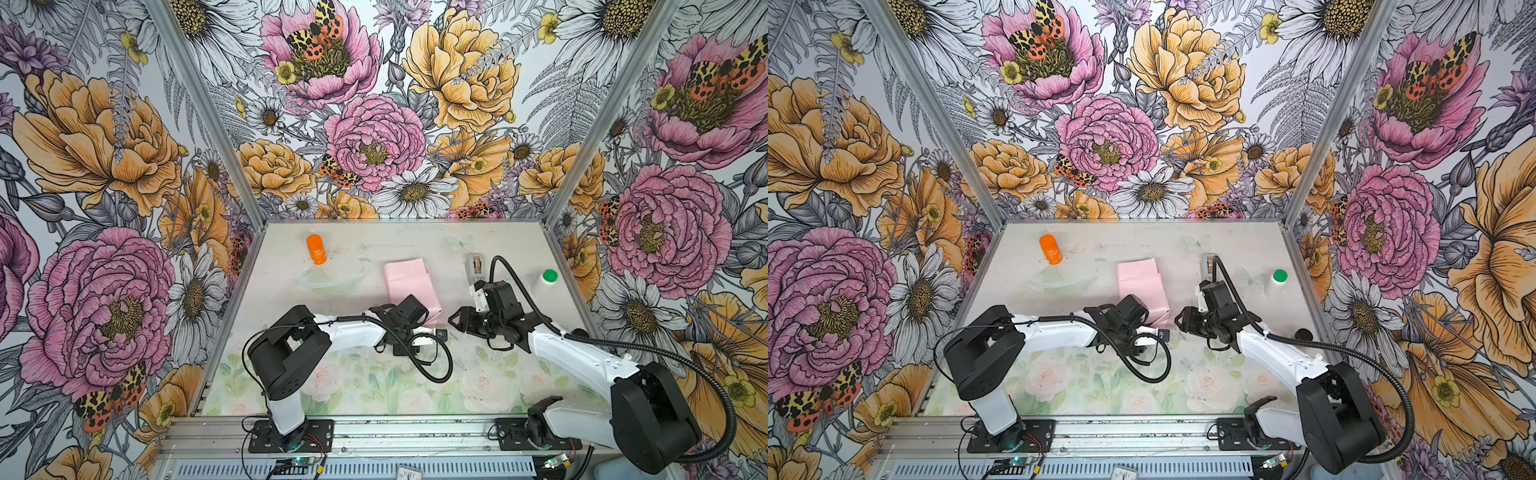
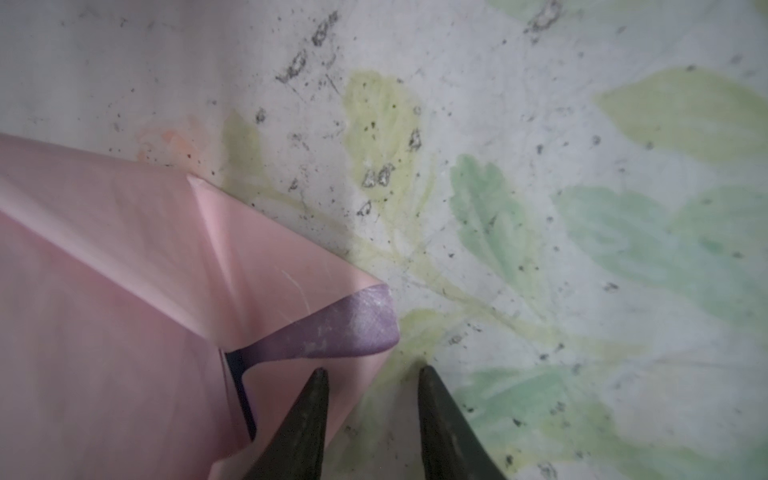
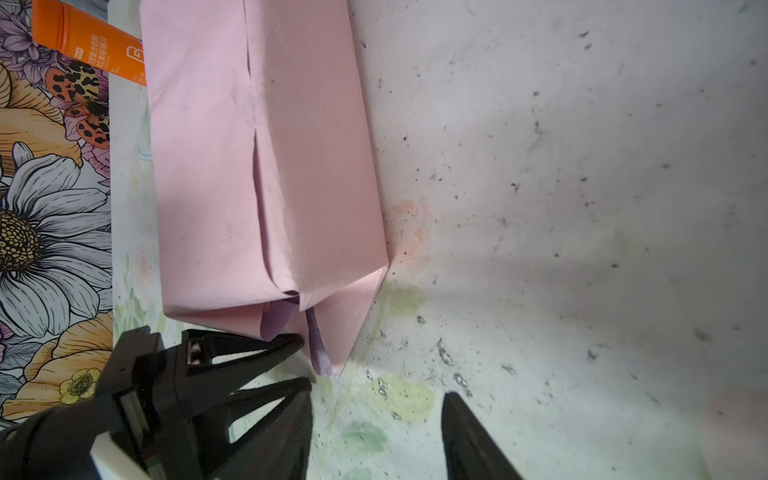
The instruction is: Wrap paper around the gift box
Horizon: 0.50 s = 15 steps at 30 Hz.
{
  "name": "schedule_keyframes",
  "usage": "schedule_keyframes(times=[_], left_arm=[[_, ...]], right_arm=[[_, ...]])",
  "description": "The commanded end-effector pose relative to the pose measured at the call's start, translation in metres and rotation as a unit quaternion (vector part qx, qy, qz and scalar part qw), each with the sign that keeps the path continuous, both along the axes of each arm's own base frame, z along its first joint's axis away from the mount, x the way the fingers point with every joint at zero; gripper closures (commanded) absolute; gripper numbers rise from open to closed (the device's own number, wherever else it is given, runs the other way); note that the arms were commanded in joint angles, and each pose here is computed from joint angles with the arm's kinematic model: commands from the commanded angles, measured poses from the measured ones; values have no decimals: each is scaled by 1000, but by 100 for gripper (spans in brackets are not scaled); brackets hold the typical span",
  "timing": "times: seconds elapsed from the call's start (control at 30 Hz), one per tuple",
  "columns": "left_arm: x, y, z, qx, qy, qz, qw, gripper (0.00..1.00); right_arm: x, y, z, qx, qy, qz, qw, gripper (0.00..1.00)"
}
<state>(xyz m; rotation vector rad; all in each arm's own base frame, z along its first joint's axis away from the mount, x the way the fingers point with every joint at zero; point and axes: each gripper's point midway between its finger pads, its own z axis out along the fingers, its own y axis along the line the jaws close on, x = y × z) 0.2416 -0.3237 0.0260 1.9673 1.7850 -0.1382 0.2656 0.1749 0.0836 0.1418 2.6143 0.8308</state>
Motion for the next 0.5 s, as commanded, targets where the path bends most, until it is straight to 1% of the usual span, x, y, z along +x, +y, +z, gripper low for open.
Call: schedule_keyframes(times=[0.0,0.13,0.3,0.47], left_arm=[[10,-6,2,-11,-2,14,1000,65],[15,-9,1,-16,0,24,1000,69],[18,-10,3,-22,1,31,999,79],[17,-13,8,-35,4,29,999,92]], right_arm=[[2,1,11,12,-19,-2,1000,48],[1,1,10,13,-19,-4,1000,48],[-2,0,10,17,-16,-5,1000,48],[-7,1,8,29,-6,-9,1000,48]])
